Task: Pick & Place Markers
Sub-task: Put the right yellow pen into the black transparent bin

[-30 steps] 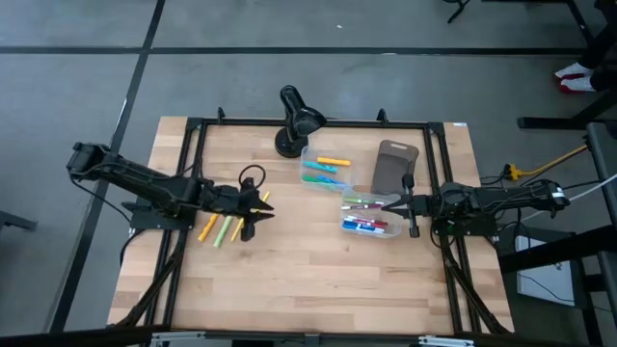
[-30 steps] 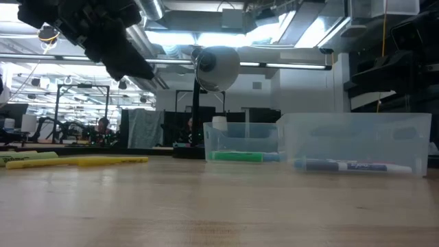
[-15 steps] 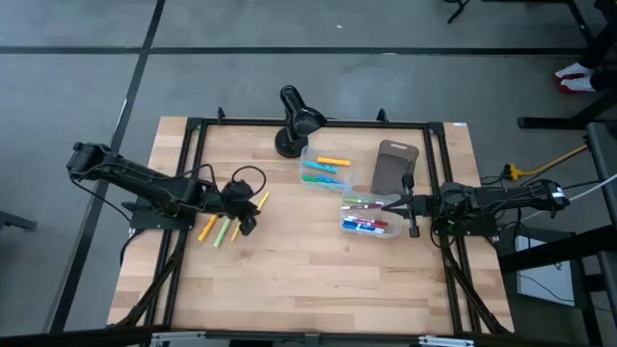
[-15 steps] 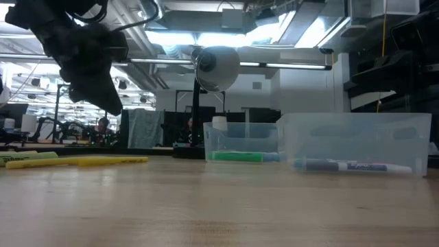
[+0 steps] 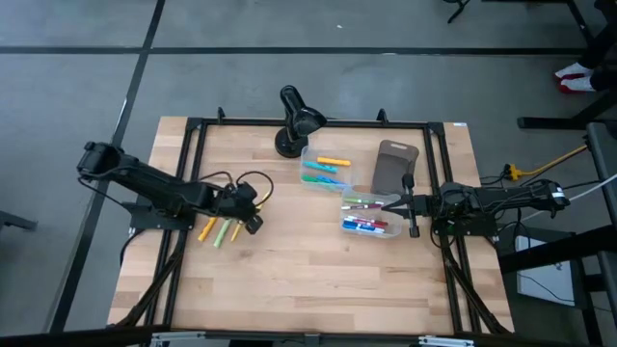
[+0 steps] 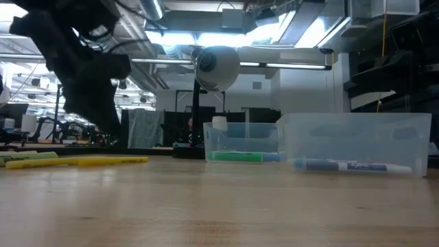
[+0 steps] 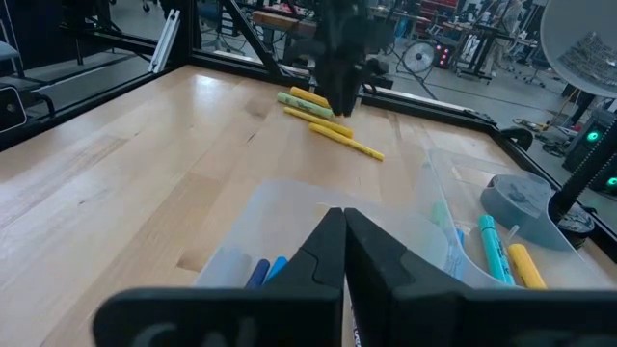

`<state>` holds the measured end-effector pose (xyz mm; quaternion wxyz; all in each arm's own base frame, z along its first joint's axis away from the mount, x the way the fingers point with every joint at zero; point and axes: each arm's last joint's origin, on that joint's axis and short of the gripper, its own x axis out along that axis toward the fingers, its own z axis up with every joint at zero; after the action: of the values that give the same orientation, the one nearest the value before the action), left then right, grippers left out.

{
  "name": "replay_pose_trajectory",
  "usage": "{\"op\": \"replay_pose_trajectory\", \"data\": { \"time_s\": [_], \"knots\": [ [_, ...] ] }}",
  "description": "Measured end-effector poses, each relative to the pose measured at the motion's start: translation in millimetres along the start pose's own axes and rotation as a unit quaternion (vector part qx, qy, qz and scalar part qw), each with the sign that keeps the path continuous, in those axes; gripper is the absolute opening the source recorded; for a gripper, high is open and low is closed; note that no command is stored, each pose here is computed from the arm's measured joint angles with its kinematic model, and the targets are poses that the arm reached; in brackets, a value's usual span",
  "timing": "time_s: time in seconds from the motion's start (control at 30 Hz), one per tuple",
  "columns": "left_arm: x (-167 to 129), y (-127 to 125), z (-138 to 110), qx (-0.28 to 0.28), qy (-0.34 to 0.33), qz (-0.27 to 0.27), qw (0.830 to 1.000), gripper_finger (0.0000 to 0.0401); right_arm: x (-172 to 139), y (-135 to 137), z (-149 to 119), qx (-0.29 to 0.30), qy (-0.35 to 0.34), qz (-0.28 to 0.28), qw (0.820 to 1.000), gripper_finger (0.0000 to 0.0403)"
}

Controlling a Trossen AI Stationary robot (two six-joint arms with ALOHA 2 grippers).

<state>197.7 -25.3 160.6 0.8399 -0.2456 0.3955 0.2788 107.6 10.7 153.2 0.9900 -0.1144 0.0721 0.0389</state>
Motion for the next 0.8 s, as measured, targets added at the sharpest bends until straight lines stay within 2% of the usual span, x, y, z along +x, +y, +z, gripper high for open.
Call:
{"op": "replay_pose_trajectory", "data": {
  "time_s": [0.23,0.5,0.8],
  "knots": [
    [19,6,-1,-0.020,0.024,0.045,0.998,0.0086,0,0,0,0.000,0.000,0.000,1.000,0.0007],
    [31,4,-4,-0.027,0.050,0.041,0.998,0.0086,0,0,0,0.000,0.000,0.000,1.000,0.0007],
    [44,5,-10,-0.014,0.072,0.069,0.995,0.0086,0,0,0,0.000,0.000,0.000,1.000,0.0007]
  ]
}}
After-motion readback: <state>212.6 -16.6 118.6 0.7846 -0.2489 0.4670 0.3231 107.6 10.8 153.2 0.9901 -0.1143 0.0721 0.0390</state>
